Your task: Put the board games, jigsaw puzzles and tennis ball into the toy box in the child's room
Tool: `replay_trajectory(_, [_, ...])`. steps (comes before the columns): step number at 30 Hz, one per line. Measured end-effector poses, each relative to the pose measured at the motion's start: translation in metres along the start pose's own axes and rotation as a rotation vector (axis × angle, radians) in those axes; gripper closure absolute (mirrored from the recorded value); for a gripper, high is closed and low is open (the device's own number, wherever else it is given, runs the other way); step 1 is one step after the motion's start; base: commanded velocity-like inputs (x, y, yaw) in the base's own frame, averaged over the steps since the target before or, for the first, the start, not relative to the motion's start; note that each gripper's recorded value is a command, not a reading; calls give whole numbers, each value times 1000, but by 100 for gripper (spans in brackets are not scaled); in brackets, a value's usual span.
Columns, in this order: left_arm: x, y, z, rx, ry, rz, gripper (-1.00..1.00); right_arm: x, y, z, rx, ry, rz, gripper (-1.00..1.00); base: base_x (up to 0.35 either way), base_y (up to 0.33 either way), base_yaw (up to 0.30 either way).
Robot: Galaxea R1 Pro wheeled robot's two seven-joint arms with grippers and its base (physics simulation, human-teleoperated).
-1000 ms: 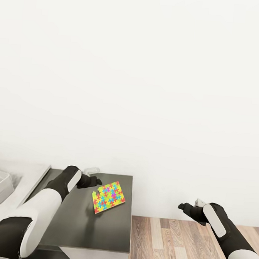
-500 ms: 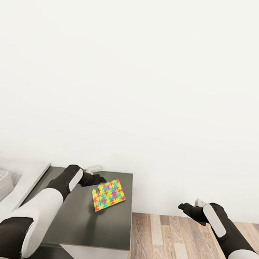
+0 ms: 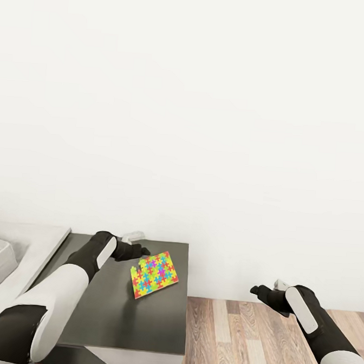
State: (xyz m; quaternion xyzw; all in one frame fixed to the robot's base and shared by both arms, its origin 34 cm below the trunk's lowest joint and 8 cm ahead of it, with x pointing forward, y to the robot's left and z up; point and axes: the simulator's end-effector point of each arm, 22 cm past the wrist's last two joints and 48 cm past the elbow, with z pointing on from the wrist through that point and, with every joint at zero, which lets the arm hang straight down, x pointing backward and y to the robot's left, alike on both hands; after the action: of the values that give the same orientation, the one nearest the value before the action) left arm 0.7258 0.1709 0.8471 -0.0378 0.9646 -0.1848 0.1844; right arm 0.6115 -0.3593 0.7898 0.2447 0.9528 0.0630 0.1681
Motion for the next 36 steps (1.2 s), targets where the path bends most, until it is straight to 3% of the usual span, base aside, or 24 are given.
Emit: replay_trajectory(36, [4, 1, 5, -4, 10, 0, -100, 2, -2, 4, 7, 4, -3, -100, 32, -8, 0])
